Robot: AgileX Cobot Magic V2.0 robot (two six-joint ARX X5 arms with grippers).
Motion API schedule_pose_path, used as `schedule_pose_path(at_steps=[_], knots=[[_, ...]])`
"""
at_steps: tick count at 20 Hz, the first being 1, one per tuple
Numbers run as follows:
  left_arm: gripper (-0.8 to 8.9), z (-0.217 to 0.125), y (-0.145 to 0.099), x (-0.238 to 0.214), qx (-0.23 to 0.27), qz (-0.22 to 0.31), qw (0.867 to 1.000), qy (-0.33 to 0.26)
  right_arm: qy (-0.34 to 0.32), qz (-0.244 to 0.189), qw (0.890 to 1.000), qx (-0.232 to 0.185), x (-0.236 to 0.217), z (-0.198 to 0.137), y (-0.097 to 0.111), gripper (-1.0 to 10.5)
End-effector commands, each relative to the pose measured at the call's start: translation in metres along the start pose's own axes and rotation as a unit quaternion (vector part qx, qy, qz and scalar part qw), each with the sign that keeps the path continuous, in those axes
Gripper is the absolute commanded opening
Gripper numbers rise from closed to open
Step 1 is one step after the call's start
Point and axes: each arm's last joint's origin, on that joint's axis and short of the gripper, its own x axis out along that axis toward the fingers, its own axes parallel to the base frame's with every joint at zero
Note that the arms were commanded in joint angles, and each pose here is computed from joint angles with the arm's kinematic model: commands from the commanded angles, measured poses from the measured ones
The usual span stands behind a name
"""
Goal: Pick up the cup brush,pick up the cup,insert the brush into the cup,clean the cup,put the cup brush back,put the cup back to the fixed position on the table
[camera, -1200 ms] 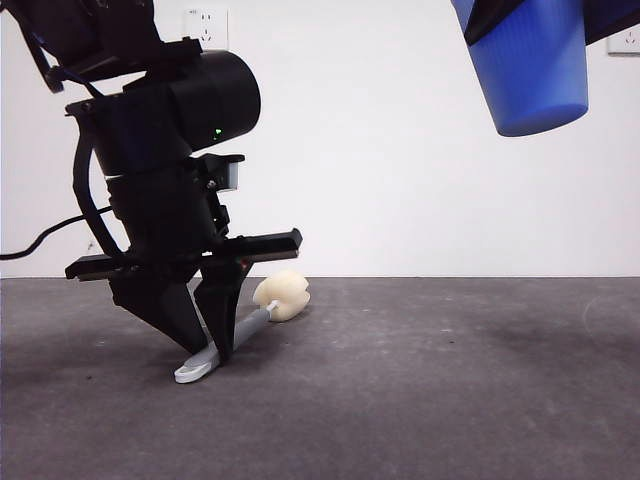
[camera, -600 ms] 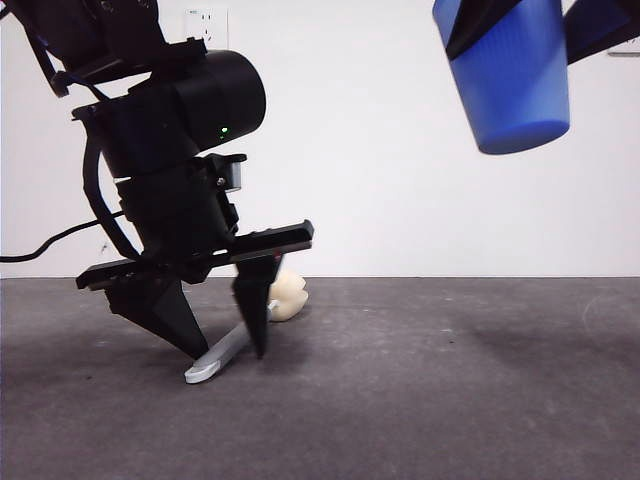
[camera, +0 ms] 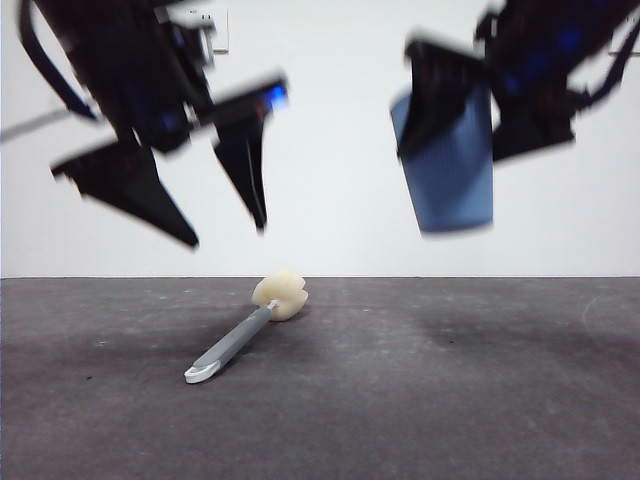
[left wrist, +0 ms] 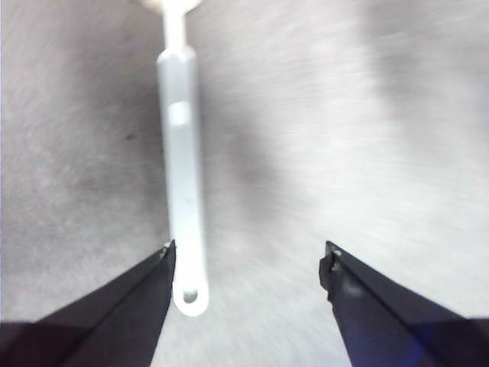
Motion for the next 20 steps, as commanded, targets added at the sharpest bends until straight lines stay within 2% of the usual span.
schedule_pose_path(at_steps=[1, 6, 9, 12, 18, 20], knots=[[3.23, -0.001, 0.001, -0.033, 0.022, -0.016, 0.999, -0.028, -0.006, 0.019, 1.000, -0.003, 0.018, -0.012, -0.005, -0.2], [3.23, -0.012, 0.006, -0.099, 0.031, -0.043, 0.995, -0.086, -0.012, 0.008, 1.000, -0.007, 0.056, -0.028, -0.018, -0.2], [3.24, -0.020, 0.010, -0.120, 0.032, -0.050, 0.993, -0.102, -0.010, 0.012, 1.000, -0.008, 0.074, -0.038, -0.023, -0.2], [3.24, -0.026, 0.013, -0.130, 0.031, -0.045, 0.994, -0.099, -0.008, 0.009, 1.000, -0.011, 0.087, -0.048, -0.026, -0.2], [3.24, -0.030, 0.015, -0.130, 0.044, -0.036, 0.995, -0.085, 0.037, 0.010, 0.999, -0.011, 0.093, -0.062, -0.026, -0.1], [3.23, -0.029, 0.015, -0.130, 0.046, -0.031, 0.995, -0.087, 0.054, 0.009, 0.998, -0.008, 0.092, -0.065, -0.026, 0.7]])
